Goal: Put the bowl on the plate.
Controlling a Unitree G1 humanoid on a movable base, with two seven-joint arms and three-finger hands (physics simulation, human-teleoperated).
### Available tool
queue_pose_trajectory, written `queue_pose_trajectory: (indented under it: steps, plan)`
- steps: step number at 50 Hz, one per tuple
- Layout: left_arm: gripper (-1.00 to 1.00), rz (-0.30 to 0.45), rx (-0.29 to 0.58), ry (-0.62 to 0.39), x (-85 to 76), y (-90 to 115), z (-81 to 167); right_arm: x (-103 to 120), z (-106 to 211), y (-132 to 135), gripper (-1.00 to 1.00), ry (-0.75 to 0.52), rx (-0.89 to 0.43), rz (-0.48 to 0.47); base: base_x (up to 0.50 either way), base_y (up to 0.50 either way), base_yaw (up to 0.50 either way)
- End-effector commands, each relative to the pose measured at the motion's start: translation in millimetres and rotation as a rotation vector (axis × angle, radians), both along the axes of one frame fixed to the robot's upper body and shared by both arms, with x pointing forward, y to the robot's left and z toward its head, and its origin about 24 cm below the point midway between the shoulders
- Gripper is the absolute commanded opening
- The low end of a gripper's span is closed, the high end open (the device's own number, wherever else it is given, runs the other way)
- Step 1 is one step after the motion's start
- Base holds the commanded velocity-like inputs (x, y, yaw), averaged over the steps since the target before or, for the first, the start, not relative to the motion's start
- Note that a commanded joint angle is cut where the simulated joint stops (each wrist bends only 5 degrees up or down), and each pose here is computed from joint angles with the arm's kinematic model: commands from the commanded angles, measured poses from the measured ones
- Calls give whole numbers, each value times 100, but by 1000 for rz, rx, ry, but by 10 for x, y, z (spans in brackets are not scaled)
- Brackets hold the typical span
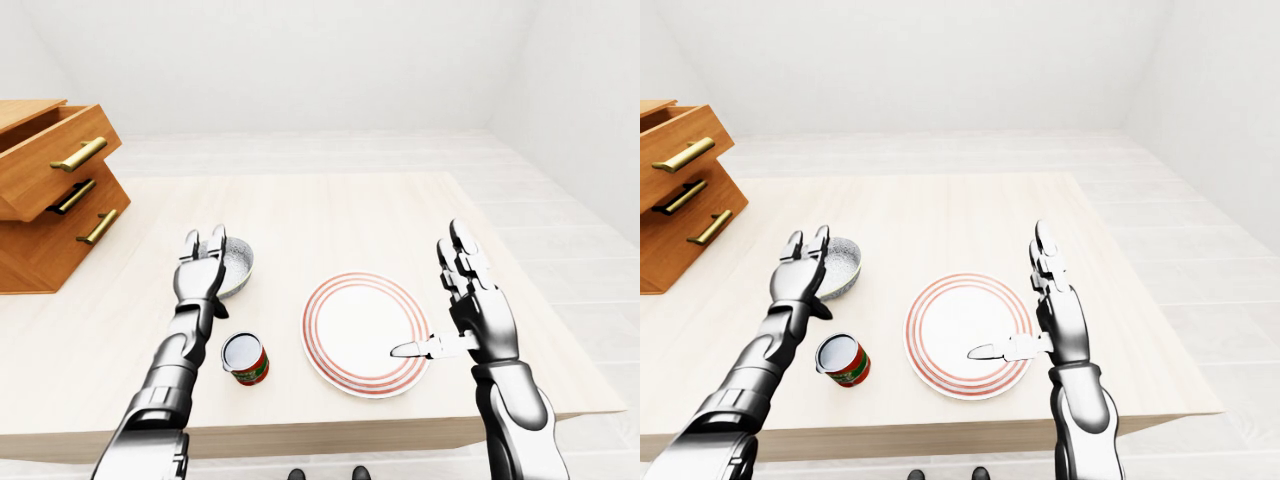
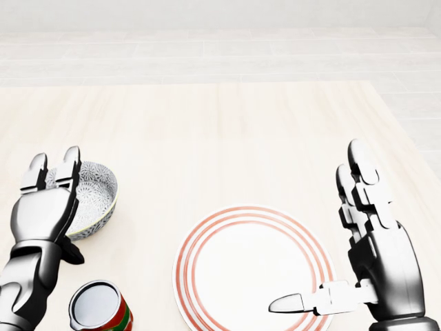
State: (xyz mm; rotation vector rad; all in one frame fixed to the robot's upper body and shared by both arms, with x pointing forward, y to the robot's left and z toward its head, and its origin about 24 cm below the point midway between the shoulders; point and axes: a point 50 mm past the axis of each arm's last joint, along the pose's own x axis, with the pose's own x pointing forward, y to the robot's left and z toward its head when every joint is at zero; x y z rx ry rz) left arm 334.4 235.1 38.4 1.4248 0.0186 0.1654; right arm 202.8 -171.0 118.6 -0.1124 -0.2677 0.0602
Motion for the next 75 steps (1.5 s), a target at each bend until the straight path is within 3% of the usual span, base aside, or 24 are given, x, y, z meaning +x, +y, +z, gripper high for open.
queue_pose_trajectory:
  steps: [1, 42, 43, 44, 45, 46, 47, 65, 75]
  plan:
    - [100, 8, 10, 10, 1, -1, -64, -2, 11, -2, 100, -5, -3, -1, 0, 0, 0]
    - [100, 27, 39, 43, -26, 17, -218, 23, -52, 4, 100, 23, 1, 1, 0, 0, 0]
    - [76, 27, 40, 45, -27, 18, -222, 22, -51, 4, 100, 22, 0, 1, 0, 0, 0]
    - [8, 27, 42, 46, -29, 19, -224, 20, -49, 4, 100, 22, 0, 2, 0, 0, 0]
    - [-4, 27, 41, 46, -28, 19, -221, 20, -49, 2, 100, 22, 0, 1, 0, 0, 0]
    - [-73, 26, 41, 47, -28, 19, -220, 20, -48, 1, 100, 21, 0, 0, 0, 0, 0]
    - [-100, 24, 42, 47, -29, 20, -218, 21, -44, -2, 100, 19, 0, 0, 0, 0, 0]
    - [-100, 18, 50, 46, -37, 36, -193, 17, -41, -5, 100, 18, -1, -2, 0, 0, 0]
    - [-100, 3, 29, 7, 3, 60, 15, -3, 31, -3, 100, -14, -8, -3, 0, 0, 0]
